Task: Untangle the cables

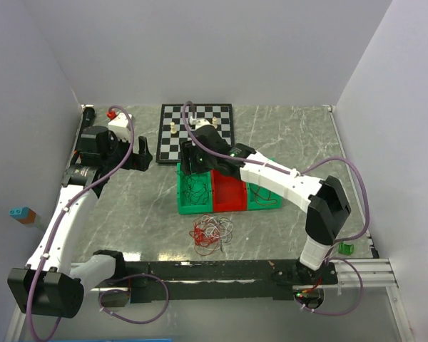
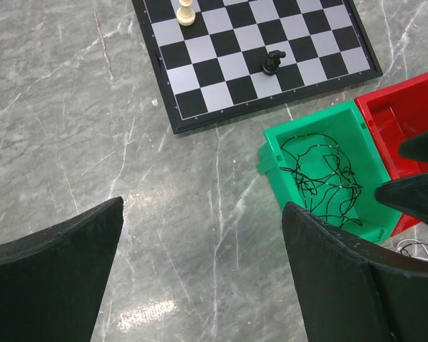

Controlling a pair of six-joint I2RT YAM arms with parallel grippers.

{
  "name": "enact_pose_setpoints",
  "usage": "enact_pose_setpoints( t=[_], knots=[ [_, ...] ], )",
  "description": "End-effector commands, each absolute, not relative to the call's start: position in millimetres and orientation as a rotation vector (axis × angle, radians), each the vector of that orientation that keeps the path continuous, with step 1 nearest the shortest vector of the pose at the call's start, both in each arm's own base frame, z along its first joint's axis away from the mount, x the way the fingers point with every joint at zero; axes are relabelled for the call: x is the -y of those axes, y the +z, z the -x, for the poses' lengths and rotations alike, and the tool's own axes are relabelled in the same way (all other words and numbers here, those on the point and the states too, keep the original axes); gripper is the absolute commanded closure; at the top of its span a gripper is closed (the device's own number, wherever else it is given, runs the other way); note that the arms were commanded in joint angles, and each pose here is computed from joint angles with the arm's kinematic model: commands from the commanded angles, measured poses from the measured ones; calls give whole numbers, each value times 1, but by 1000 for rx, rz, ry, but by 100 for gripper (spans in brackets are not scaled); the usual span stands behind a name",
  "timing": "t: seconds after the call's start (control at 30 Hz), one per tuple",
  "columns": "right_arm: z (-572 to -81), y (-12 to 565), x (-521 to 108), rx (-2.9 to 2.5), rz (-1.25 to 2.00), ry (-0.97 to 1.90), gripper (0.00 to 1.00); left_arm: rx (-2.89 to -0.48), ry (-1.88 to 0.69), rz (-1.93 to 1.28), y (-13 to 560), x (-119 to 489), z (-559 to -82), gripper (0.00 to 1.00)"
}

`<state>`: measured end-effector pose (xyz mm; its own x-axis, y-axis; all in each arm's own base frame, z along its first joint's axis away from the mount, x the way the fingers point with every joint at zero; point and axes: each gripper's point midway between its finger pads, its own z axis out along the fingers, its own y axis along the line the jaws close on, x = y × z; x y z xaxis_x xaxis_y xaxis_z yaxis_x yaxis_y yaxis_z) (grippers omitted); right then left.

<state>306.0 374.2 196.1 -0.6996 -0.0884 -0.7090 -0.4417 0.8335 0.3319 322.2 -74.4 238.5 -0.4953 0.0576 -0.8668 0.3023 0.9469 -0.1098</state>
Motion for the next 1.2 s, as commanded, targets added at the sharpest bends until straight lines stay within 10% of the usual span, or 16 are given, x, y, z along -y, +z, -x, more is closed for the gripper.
enact_pose_setpoints(
  t=[0.0,0.27,0.6,1.17],
  knots=[
    [-304,182,-400,-2280,463,693,36,-2012,-291,-260,261,73,-329,3],
    [-302,151,-411,-2332,500,691,45,-2012,-274,-250,261,71,-330,3],
    [-310,120,-394,-2404,332,603,99,-1999,-235,-277,261,66,-329,3],
    [-332,64,-395,-2511,228,476,100,-1997,-240,-276,263,67,-329,3]
  ],
)
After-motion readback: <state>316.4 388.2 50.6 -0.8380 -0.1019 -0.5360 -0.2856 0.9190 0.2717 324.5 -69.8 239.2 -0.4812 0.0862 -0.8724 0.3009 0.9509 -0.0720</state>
